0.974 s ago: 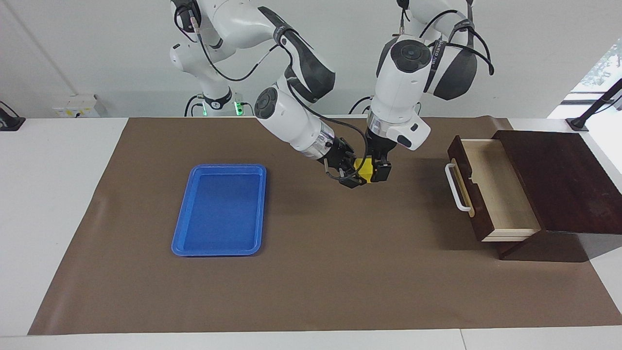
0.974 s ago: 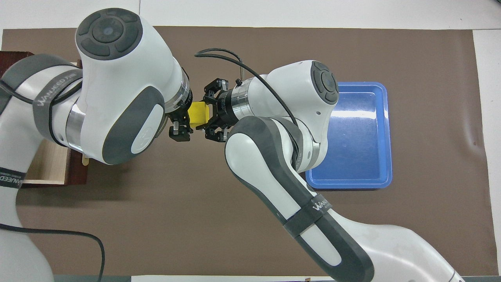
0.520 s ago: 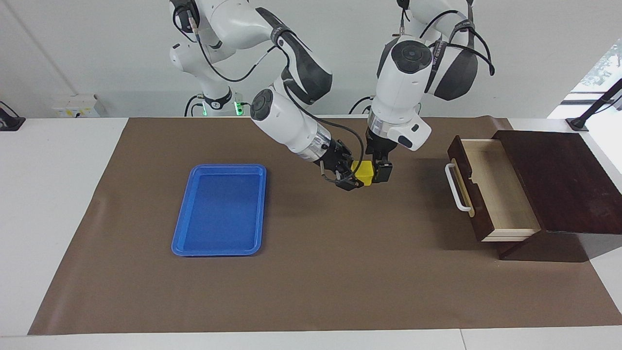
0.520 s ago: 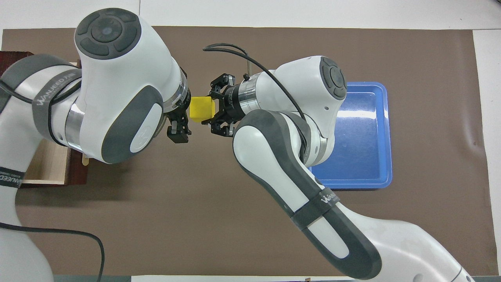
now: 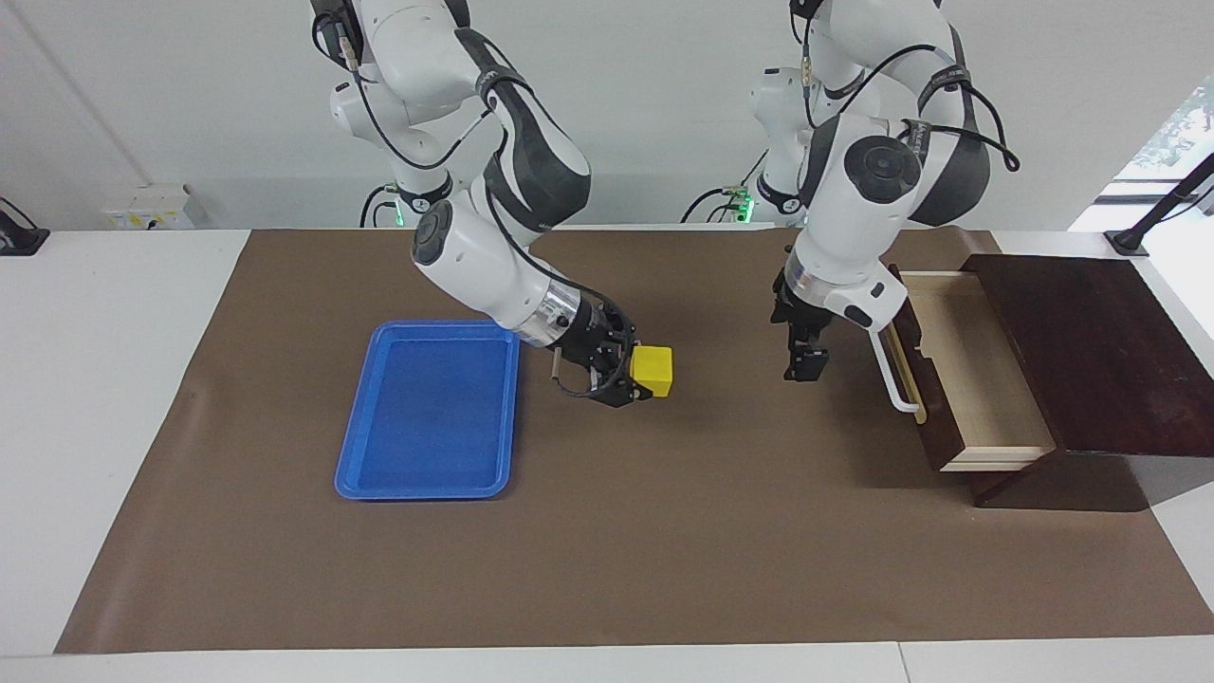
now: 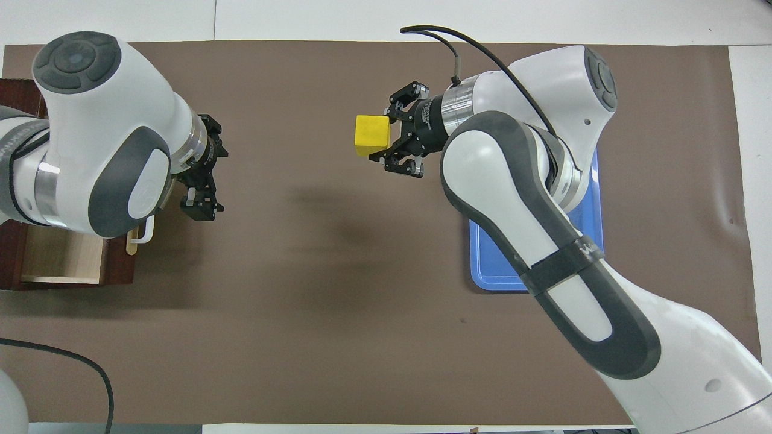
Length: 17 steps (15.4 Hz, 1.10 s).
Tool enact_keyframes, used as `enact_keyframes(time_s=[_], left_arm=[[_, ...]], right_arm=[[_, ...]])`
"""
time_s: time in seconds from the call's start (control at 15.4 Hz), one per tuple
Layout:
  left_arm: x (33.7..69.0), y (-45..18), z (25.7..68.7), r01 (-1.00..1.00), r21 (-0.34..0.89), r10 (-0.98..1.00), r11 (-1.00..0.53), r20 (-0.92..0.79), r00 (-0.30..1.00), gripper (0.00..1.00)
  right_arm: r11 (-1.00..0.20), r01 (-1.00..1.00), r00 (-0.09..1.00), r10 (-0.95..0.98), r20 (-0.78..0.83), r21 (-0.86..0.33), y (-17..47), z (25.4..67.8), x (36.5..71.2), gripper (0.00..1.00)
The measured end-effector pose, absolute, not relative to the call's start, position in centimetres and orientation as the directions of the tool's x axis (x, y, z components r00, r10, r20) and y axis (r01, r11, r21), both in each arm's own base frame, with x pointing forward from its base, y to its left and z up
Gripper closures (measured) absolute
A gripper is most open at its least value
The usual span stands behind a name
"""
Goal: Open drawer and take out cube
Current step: 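Carry the cube over the tray while the left gripper withdraws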
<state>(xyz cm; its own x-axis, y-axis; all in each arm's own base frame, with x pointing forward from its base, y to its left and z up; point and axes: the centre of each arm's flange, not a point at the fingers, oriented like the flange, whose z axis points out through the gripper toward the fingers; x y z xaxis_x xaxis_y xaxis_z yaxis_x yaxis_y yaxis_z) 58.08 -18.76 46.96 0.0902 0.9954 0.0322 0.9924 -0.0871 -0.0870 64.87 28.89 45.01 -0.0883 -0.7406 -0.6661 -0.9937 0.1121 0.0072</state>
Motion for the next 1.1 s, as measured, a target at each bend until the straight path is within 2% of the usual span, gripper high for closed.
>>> enact_keyframes(time_s=[0.32, 0.65, 1.1], left_arm=[[57.2, -13.5, 45.1, 0.982, -0.088, 0.985, -0.167, 0.021, 0.169, 0.00], [58.1, -8.6, 45.0, 0.974, -0.076, 0.976, -0.215, 0.011, 0.217, 0.00], [58.6, -2.7, 44.5, 0.966, -0.043, 0.966, -0.257, 0.007, 0.257, 0.00]], right_arm=[[0.103, -0.994, -0.063, -0.750, -0.658, -0.022, 20.1, 44.1, 67.5, 0.44], [0.128, -0.991, -0.080, -0.758, -0.647, -0.028, 10.2, 41.2, 68.8, 0.44], [0.046, -0.999, -0.020, -0.781, -0.624, -0.025, 6.1, 34.3, 66.9, 0.44]])
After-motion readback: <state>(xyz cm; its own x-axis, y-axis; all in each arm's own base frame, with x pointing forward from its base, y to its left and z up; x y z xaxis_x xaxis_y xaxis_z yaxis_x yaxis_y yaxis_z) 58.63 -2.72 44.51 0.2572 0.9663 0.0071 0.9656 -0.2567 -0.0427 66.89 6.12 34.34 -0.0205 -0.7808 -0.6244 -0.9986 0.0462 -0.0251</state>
